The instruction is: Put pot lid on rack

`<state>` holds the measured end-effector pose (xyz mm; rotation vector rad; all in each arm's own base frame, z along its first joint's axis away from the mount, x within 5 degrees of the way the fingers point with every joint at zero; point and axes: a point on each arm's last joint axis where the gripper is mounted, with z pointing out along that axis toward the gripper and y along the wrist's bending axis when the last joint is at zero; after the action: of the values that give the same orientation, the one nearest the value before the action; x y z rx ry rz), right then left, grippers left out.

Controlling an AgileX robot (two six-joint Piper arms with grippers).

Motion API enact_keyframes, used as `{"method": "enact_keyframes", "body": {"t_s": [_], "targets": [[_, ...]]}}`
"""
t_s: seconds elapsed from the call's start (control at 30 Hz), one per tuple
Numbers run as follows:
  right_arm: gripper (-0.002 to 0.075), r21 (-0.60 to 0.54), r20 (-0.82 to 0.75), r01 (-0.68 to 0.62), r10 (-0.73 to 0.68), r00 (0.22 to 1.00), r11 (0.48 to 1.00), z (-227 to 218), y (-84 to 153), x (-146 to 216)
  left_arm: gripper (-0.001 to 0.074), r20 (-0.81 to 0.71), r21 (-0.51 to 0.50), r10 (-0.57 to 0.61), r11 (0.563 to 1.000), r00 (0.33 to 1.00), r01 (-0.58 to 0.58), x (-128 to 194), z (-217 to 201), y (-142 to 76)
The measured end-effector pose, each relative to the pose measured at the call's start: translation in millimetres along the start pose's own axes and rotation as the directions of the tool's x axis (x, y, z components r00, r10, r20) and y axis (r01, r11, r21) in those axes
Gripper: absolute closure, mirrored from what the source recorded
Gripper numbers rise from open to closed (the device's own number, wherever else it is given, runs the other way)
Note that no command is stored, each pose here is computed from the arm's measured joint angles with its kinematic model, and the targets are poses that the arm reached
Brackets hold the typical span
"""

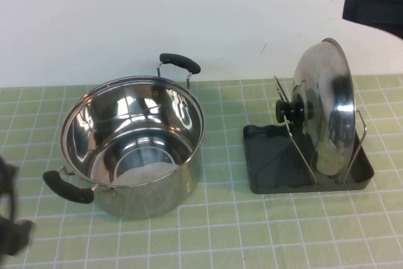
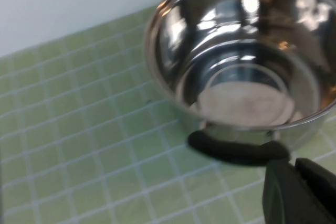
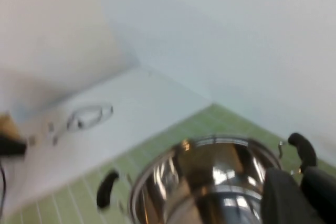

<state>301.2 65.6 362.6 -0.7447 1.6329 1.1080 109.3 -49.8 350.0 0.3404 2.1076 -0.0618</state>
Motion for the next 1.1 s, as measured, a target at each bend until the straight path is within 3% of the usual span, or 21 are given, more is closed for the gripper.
{"method": "enact_keyframes", "body": {"t_s": [0.1,0.2,0.37,0.5,0.7,0.87,0.97,1.1], "targets": [[0.0695,-0.008,-0.204,0.135,-0.134,0.970,0.991,-2,25,-23,0.0734,-0.049,-0.077,-0.051,0.996,0.997,0.047,-12,-19,13],[0.0713,0.027,-0.460,0.260,-0.219,0.860,0.965,-4,47,-33,0.0734,-0.089,-0.131,-0.094,0.988,0.992,0.082,-18,-35,23],[0.0716,0.114,-0.778,0.438,-0.194,0.597,0.892,-6,68,-28,0.0734,-0.079,-0.145,-0.149,0.980,0.986,0.136,-19,-46,29],[0.0718,0.153,-0.854,0.520,-0.153,0.498,0.840,-7,75,-25,0.0734,0.028,-0.070,-0.177,0.981,0.984,0.179,-12,-50,30],[0.0718,0.230,-0.863,0.567,-0.103,0.494,0.791,-28,89,-12,0.0734,0.226,0.088,-0.229,0.973,0.947,0.215,14,-64,37],[0.0718,0.343,-0.805,0.631,-0.129,0.579,0.696,-52,103,17,0.0734,0.282,0.147,-0.247,0.966,0.927,0.213,50,-61,39],[0.0718,0.383,-0.736,0.618,-0.178,0.653,0.687,-62,116,40,0.0734,0.310,0.187,-0.245,0.963,0.919,0.193,68,-52,36],[0.0719,0.385,-0.656,0.586,-0.235,0.717,0.713,-71,129,87,0.0734,0.354,0.269,-0.246,0.951,0.902,0.154,87,-37,25]]}}
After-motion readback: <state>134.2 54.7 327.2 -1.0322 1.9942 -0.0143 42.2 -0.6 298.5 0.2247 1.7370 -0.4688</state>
